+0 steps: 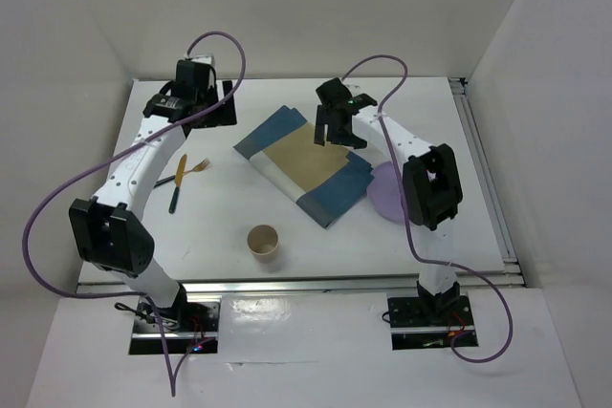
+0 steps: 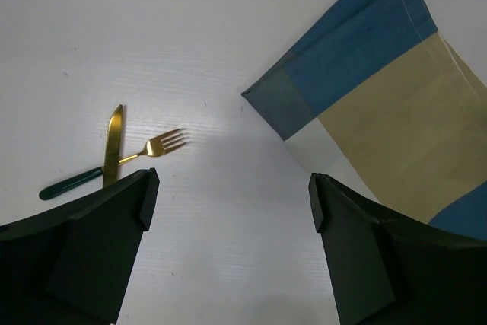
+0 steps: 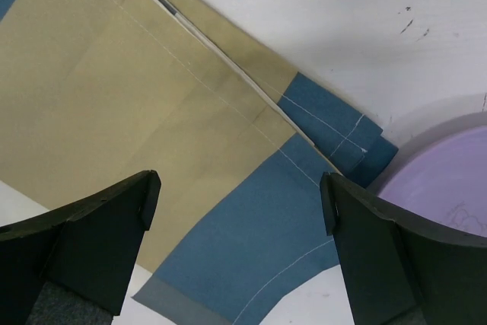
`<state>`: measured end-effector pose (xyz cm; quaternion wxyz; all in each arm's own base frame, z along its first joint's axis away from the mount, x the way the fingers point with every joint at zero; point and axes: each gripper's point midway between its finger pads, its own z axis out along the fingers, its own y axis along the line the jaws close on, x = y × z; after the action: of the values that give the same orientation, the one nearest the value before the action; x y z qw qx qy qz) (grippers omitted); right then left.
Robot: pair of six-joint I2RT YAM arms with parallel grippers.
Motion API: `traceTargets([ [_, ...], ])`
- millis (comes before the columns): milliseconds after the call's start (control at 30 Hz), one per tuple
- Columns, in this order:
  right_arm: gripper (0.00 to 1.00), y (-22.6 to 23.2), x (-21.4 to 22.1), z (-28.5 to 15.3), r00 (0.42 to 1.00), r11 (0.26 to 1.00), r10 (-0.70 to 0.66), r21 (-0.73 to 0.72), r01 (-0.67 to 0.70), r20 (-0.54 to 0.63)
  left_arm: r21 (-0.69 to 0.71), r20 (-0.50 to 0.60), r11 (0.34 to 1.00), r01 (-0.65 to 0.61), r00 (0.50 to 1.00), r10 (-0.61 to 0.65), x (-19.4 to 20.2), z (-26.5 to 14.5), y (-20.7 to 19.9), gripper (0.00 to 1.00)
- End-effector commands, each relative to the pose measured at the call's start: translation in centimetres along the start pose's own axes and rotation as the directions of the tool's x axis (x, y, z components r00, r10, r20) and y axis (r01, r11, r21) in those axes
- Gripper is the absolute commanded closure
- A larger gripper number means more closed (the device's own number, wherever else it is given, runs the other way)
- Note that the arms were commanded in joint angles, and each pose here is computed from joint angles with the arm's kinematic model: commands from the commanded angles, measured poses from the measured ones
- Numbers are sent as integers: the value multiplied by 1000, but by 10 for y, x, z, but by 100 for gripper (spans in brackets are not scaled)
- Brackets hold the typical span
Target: Set the dinner table for one person
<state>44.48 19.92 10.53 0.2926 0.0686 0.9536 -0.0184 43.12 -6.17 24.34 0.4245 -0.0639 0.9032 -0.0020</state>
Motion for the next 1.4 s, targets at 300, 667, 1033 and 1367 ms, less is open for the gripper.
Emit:
traceTargets([
  [300, 0, 2, -16, -39, 996, 990, 69, -124, -63, 49, 52, -80, 997, 50, 996, -46, 5, 6, -15, 0],
  [667, 5, 39, 64, -71, 995, 950, -89, -305, 73, -36, 92, -354, 985, 146, 929, -105, 50, 84, -34, 0],
  [1033, 8, 54, 154, -70, 924, 892, -373, -305, 333, -81, 12, -488, 981, 195, 857, -164, 81, 159, -24, 0],
  [1367, 30, 57, 171, -28, 894, 889, -429, -238, 392, -127, 32, -587, 977, 209, 795, -150, 123, 183, -31, 0],
])
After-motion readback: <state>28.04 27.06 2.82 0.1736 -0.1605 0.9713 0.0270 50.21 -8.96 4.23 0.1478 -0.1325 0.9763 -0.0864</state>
